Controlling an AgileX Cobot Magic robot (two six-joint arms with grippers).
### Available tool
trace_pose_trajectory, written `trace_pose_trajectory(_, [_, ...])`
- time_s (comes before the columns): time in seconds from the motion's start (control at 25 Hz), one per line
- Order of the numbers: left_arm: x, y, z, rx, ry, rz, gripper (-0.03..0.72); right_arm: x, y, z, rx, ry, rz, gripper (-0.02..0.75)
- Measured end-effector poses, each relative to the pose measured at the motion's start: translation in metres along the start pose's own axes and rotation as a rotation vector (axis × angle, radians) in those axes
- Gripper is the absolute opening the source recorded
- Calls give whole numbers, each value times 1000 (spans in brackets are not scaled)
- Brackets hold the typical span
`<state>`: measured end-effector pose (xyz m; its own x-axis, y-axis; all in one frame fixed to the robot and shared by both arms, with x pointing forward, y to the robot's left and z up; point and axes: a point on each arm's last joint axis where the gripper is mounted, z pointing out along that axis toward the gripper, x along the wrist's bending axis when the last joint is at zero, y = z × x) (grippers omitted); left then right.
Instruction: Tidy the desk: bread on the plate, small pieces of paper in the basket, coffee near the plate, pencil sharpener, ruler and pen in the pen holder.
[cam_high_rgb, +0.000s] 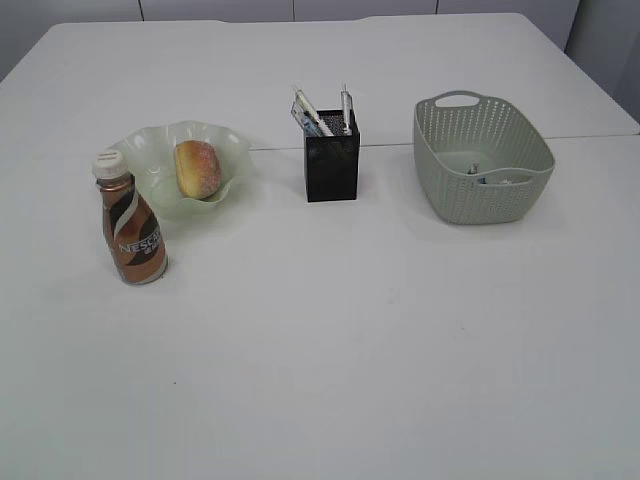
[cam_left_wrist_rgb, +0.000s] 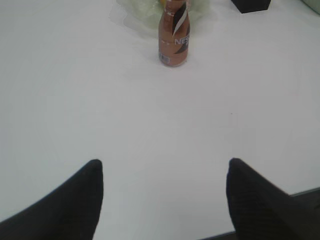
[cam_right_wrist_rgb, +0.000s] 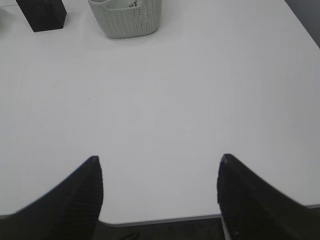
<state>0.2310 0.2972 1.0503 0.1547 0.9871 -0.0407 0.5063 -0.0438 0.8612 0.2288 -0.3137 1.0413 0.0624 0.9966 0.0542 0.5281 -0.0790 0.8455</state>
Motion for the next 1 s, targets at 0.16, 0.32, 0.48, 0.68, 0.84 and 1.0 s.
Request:
trace_pose_trajectory(0.16, [1,0,0,0,7,4,552,-3,1,0,-8,-36,-16,554])
trace_pose_trajectory(0.32, [1,0,0,0,7,4,552,-6,1,0,-16,-69,-30,554])
trace_pose_trajectory(0.48, [1,0,0,0,7,4,550,-7,2,0,-16,-72,-32,554])
trace_pose_trajectory(0.68, [1,0,0,0,7,4,550,-7,2,0,-17,-77,-34,554])
trace_pose_trajectory(0.84, [1,0,0,0,7,4,550,-8,2,0,-21,-93,-41,554])
trace_pose_trajectory(1.0, [1,0,0,0,7,4,550,-8,2,0,-21,-93,-41,554])
